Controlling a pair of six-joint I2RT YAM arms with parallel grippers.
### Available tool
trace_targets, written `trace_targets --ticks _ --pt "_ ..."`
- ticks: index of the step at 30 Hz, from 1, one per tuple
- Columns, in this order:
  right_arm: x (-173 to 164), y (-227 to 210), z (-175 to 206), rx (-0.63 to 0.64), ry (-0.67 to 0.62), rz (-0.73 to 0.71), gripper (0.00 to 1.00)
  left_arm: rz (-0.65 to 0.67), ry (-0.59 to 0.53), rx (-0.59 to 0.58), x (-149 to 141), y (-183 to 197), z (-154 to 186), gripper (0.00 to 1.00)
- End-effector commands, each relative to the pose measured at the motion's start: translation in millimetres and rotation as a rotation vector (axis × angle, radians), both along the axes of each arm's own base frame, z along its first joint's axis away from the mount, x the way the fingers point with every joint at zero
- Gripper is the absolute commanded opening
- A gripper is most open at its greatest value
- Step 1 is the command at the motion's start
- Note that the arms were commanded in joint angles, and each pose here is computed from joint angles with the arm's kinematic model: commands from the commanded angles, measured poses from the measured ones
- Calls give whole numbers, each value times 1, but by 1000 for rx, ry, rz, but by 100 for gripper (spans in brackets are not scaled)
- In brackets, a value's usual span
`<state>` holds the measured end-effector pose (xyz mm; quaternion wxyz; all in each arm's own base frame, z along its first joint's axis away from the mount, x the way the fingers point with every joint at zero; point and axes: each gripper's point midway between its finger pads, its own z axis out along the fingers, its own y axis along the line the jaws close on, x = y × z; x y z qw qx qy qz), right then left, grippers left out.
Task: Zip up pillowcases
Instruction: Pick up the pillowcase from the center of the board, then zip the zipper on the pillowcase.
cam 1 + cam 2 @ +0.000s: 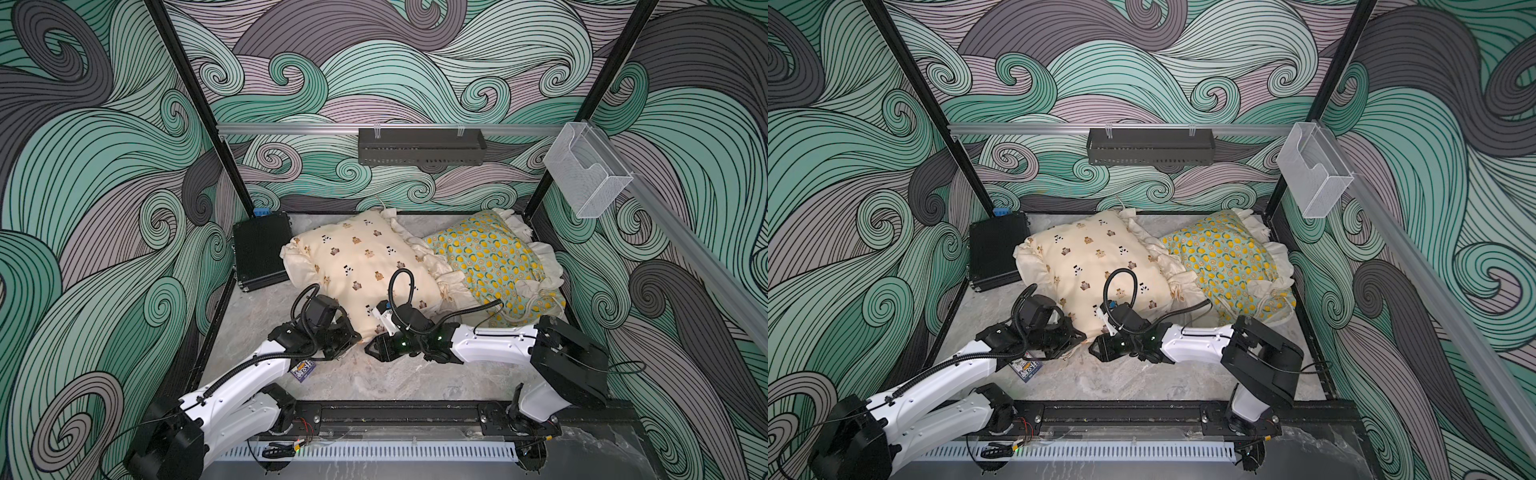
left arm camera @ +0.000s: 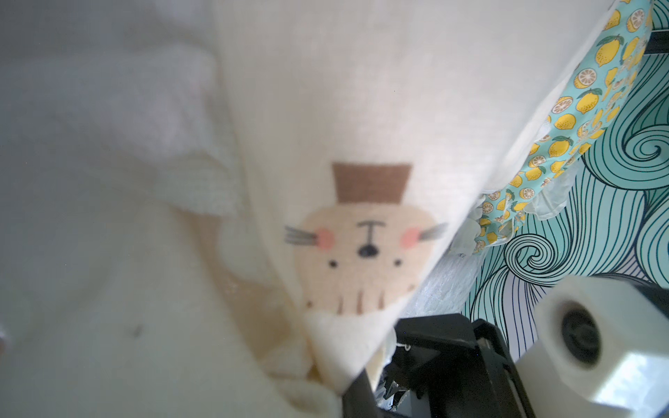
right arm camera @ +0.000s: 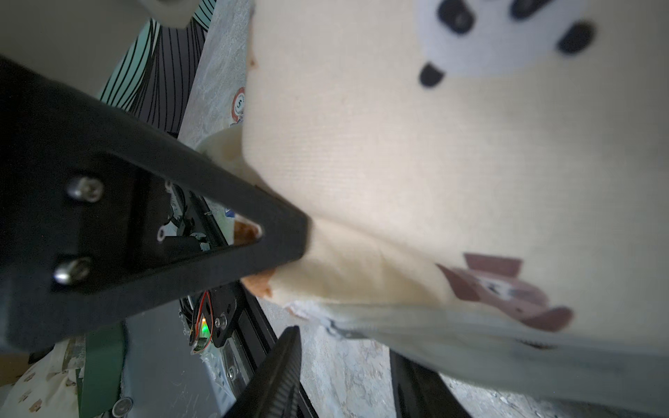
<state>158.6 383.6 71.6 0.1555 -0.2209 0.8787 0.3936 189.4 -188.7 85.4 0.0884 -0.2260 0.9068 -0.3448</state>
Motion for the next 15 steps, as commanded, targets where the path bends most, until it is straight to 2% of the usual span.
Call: trace_targets --ticks 1,15 --pt "4 -3 -4 1 1 -25 47 -14 -21 -23 2 -5 18 0" --pt "12 4 6 56 -43 -26 46 -34 -45 -38 2 -7 25 0"
